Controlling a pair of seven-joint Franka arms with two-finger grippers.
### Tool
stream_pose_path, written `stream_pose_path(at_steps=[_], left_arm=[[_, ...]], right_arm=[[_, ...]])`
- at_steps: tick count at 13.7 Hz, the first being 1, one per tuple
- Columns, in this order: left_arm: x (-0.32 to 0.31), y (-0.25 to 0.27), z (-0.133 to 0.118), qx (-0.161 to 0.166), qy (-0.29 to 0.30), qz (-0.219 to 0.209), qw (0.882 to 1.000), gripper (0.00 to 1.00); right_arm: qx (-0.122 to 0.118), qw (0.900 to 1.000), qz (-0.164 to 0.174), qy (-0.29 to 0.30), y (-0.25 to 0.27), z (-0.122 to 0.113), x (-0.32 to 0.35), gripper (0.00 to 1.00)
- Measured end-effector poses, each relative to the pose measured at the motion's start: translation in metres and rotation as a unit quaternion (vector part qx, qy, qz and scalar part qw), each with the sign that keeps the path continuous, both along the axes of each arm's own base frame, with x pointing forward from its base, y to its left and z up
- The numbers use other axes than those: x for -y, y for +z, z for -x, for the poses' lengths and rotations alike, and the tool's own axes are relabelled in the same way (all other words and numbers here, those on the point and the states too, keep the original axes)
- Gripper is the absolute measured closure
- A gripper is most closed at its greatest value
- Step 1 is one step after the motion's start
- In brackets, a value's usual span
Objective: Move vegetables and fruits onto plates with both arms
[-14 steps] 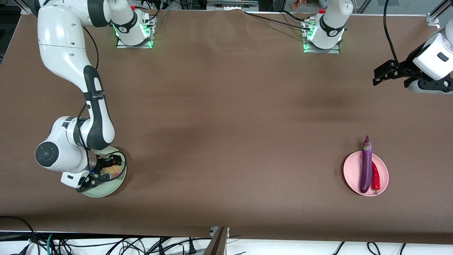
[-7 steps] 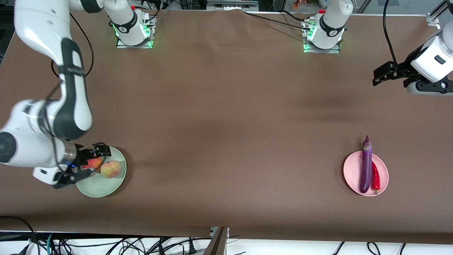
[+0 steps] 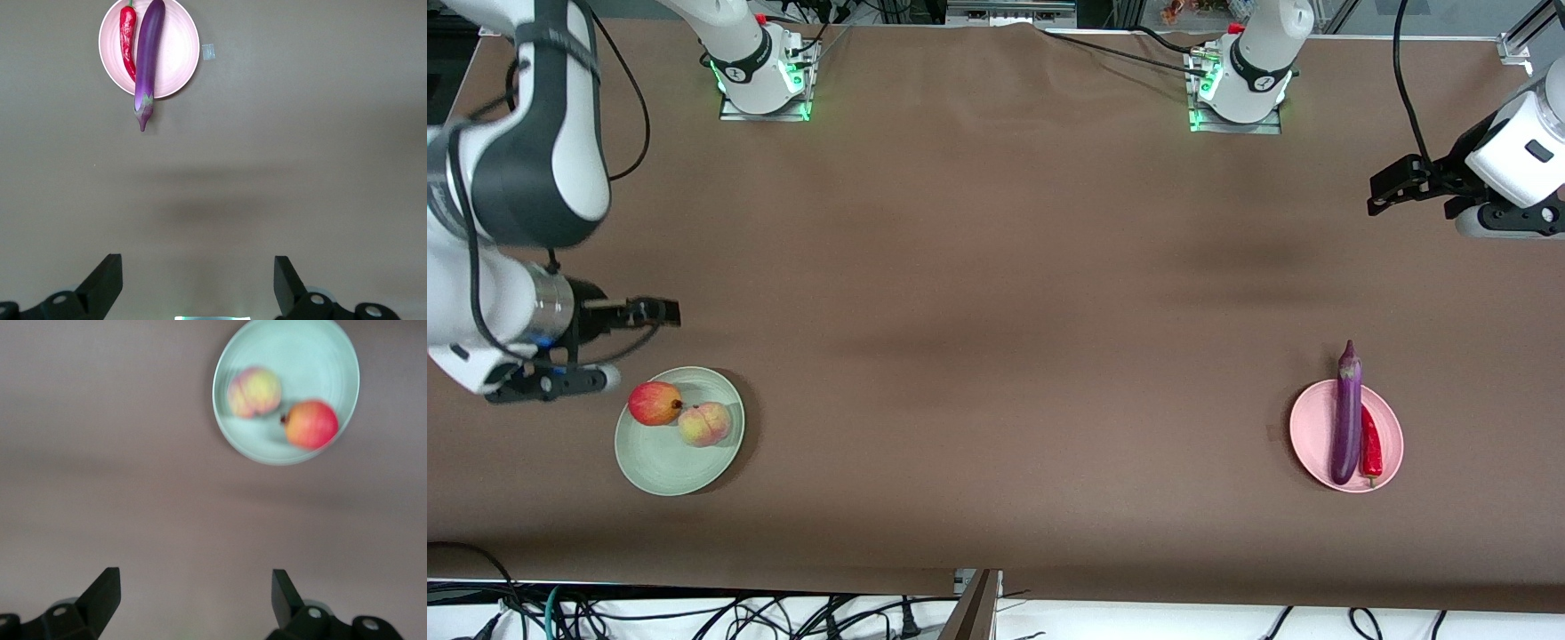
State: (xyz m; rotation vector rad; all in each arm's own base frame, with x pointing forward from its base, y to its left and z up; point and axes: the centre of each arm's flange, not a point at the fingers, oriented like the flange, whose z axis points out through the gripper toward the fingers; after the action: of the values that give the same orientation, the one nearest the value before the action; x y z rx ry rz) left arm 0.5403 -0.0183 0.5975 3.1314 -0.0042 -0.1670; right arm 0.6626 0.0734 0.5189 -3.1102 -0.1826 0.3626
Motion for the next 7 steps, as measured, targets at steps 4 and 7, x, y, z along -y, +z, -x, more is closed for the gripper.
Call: stream_pose_path(at_steps=[4,7], left_arm=[[-0.001,-0.001,0.0,-0.002,0.001,0.0,1.0,0.0],[-0.002,-0.001,0.0,-0.002,0.002,0.0,1.0,0.0]], right_arm=[[-0.017,0.999,-0.024,-0.024,0.034,0.063,0.038,0.0],[0.011,0.999,0.003,-0.032,0.064,0.09,0.065,0.0]])
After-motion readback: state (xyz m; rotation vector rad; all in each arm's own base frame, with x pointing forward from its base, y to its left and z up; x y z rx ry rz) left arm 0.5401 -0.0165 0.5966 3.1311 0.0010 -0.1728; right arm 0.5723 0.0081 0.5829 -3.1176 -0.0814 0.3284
